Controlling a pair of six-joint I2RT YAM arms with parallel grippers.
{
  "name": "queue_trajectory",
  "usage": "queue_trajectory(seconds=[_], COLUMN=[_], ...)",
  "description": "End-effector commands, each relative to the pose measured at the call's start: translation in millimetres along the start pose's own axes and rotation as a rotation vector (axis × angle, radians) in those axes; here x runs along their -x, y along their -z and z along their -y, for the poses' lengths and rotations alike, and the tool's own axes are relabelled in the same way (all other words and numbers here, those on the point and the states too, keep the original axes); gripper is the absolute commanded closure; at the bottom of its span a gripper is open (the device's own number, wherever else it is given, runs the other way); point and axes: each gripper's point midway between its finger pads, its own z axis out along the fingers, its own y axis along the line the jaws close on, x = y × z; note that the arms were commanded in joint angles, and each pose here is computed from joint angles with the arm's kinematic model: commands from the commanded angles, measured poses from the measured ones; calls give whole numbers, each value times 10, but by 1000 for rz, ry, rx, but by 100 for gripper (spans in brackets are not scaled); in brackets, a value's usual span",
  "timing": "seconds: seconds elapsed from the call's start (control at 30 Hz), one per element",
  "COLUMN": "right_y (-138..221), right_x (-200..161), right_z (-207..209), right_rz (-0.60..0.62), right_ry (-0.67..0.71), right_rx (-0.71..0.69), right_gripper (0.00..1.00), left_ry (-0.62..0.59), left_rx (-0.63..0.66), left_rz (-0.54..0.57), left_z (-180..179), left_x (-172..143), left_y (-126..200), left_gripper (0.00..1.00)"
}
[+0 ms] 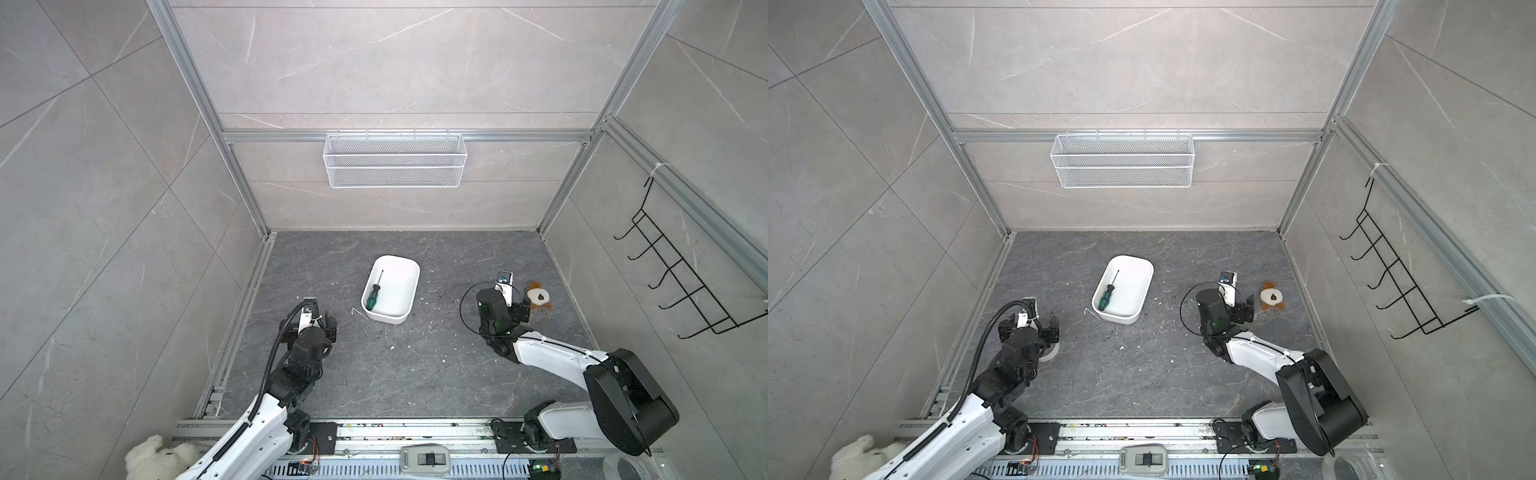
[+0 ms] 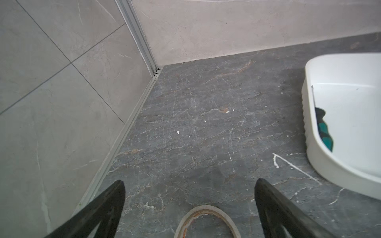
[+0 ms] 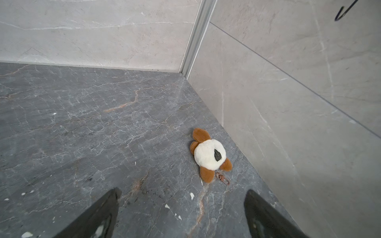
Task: Put the screwdriver in the bin
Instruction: Reset both arms
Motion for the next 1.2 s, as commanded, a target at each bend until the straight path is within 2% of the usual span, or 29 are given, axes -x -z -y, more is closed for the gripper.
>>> queue_trajectory(seconds=[0.0, 0.13, 0.23, 0.3, 0.37, 0.5, 0.67, 0.8, 0.87, 0.93, 0.97, 1.0, 1.07, 1.17], right_y=[-39, -10, 57, 60, 48, 40, 27, -15, -79, -195, -207, -216, -232, -233], right_x=[-52, -76, -22, -59, -26, -77, -84, -165, -243, -217, -253, -304, -237, -288], right_z=[-114, -32, 33, 87, 84, -65, -202, -219, -256, -300, -316, -317, -307, -325], right_rz=[56, 71, 175, 226, 270, 222, 222, 204, 167, 188, 152, 94, 147, 99], right_ry=[-18, -38, -71, -127, -115, -62, -31, -84, -102, -94, -86, -84, -96, -78], right_rx=[56, 53, 75, 80, 65, 122, 213, 361, 427, 413, 417, 420, 412, 421], right_gripper=[4, 10, 1, 1, 1, 0, 2, 15, 18, 14, 5, 1, 1, 1], left_ry=[-96, -138, -110, -61, -17, -12, 7, 7, 18, 32, 42, 54, 73, 113], left_rx=[28, 56, 18, 11, 7, 18, 7, 1, -2, -12, -14, -21, -29, -45], left_rz=[90, 68, 14, -15, -24, -37, -43, -37, -18, -12, -9, -1, -1, -5], left_z=[5, 5, 3, -46, -80, -118, -136, -91, -78, -66, -69, -63, -63, -58], left_x=[129, -23, -137, -205, -262, -273, -258, -217, -180, -154, -145, -125, -112, -142], left_y=[-52, -191, -331, -417, -480, -574, -707, -821, -880, -952, -979, -1004, -1053, -1143], left_gripper=[0, 0, 0, 0, 1, 1, 0, 0, 0, 0, 0, 0, 0, 0])
